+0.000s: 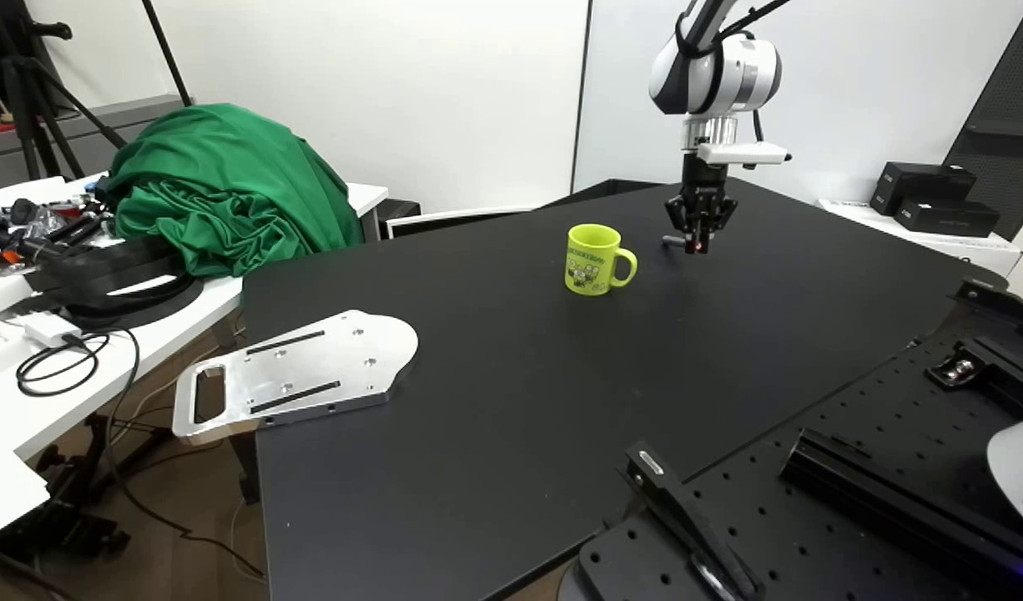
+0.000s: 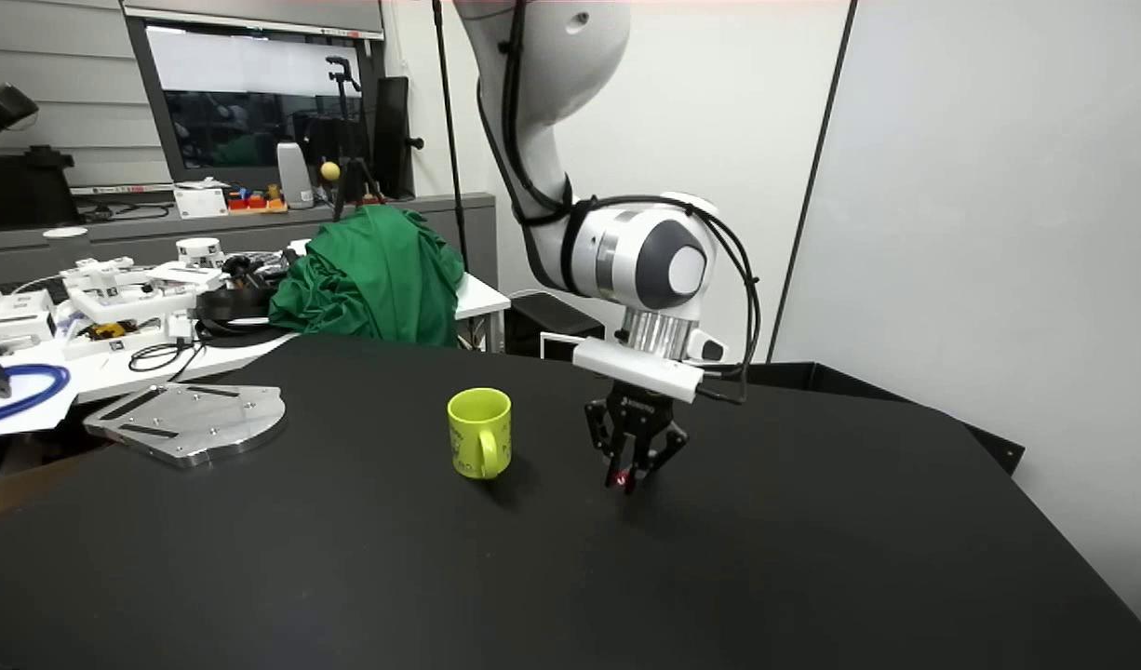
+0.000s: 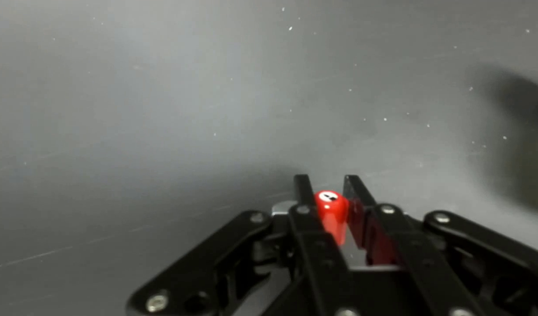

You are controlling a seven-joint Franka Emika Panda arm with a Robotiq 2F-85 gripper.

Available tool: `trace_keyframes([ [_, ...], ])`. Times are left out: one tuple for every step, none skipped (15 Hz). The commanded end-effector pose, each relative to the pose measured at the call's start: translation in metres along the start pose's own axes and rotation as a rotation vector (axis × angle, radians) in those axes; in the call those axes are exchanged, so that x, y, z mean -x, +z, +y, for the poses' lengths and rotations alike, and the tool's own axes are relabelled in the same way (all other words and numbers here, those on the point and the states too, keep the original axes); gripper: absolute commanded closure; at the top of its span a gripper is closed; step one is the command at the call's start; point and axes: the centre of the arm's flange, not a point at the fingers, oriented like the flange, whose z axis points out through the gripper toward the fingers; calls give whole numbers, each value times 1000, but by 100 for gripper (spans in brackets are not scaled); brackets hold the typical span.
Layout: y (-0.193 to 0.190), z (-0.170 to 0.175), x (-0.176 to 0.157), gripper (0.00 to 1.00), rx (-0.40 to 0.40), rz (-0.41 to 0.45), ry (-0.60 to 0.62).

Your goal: Take the pen out of the mug and place it on the table

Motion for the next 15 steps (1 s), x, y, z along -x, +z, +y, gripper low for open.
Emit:
trace_keyframes([
  [31,7,-7,94,30,-36,14],
  [37,7,-7,94,30,-49,19],
  [38,7,-8,52,24,-60,23],
  [37,7,-9,51,23,-60,21],
  [25,5,-13,46,27,-52,18],
  [17,4,-16,39,24,-45,16],
  [0,2,-20,33,21,-29,14],
  [-14,1,-24,27,18,-17,12],
  [-34,-1,-27,19,12,0,8],
  [-52,-3,-29,13,9,16,6],
  [-75,-5,-29,7,-1,31,3],
  [-96,-7,-28,2,-10,43,1],
  [-118,-8,-26,0,-16,57,0],
  [-138,-10,-23,0,-17,71,-2],
  [-157,-11,-19,0,-23,79,0],
])
